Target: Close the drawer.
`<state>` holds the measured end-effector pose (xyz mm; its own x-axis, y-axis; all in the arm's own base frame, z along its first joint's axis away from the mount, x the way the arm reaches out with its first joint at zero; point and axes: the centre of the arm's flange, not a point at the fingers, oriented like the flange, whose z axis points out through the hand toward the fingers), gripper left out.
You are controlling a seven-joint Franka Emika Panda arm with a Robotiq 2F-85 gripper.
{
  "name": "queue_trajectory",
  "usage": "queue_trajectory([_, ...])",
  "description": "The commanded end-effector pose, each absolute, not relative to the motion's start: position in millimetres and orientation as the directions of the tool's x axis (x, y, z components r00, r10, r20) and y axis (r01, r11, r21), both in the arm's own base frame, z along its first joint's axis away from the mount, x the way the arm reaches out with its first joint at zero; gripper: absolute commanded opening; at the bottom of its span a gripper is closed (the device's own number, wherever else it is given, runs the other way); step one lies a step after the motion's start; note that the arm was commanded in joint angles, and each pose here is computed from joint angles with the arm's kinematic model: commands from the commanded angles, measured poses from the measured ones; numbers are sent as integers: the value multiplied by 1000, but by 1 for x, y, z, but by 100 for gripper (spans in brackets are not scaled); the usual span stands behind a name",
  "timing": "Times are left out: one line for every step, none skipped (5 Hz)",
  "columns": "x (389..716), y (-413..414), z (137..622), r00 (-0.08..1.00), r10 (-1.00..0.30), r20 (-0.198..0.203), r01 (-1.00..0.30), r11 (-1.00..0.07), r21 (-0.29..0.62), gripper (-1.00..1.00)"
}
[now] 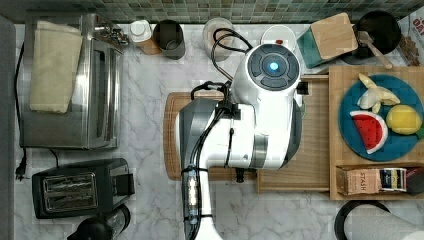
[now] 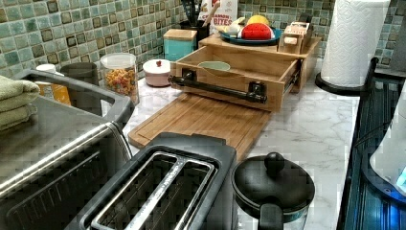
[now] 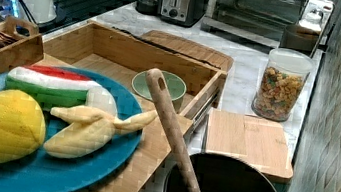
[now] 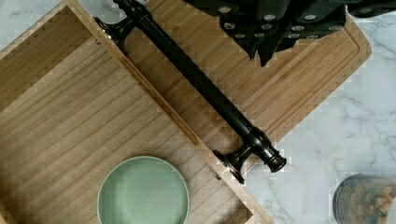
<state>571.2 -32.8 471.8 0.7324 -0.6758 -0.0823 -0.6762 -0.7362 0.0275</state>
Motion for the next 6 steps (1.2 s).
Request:
queue_trajectory([565,-28,462,761,-643,-84,-644,-765,13,-100])
queue_trajectory([564,-13,453,826,-558,-83,-562,-827,-22,-100])
queue_trajectory([556,16,439,888,-459,-36,-460,-885,-70,-100])
queue_trajectory([553,48,425,944,-330,11,-328,-941,-89,-100])
queue_trajectory([556,72,416,960,-280,-16,-280,-957,-74,-100])
queue_trajectory([549,78,402,989,-148,-20,-149,-987,-62,-100])
